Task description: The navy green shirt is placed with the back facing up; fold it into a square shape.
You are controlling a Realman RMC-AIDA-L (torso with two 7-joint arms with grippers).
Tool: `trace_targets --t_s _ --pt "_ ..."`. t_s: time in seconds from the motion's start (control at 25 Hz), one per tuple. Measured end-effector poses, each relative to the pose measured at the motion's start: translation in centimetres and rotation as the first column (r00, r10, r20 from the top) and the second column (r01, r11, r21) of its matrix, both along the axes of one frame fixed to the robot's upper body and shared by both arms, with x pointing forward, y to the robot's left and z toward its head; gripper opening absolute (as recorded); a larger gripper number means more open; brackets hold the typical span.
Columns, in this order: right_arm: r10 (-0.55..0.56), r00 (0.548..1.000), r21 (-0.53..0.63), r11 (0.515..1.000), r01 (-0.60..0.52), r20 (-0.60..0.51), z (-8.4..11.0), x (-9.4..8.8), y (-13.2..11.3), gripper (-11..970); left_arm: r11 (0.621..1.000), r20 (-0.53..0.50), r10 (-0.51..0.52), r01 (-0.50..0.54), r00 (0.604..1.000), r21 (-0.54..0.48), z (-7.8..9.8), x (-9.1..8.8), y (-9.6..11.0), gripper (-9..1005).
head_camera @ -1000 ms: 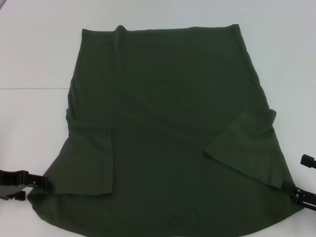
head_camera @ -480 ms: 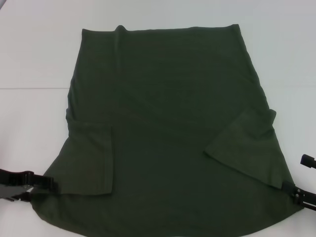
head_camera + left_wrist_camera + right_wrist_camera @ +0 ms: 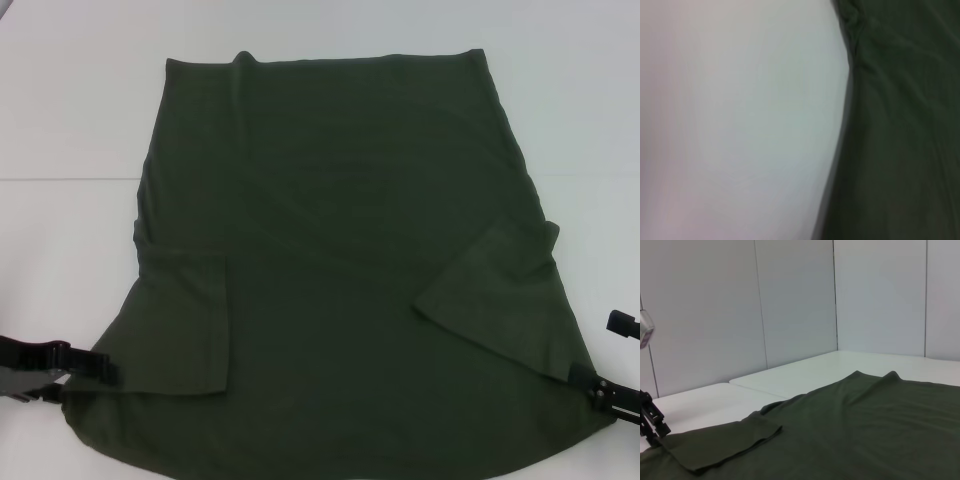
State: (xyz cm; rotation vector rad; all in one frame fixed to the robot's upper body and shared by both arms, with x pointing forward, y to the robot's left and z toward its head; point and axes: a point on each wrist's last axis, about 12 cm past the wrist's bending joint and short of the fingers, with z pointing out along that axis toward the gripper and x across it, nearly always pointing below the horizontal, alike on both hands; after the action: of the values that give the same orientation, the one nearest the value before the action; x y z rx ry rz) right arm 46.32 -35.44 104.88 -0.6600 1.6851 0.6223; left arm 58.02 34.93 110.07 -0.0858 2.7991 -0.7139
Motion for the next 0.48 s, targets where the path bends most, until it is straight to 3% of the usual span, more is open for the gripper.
trace_targets --t_s 0.48 --pt "0.005 1.000 0.001 1.000 -0.005 0.004 0.11 0.24 0.11 946 0.999 0.010 -0.021 0.020 1.000 0.048 0.07 0.33 0.06 885"
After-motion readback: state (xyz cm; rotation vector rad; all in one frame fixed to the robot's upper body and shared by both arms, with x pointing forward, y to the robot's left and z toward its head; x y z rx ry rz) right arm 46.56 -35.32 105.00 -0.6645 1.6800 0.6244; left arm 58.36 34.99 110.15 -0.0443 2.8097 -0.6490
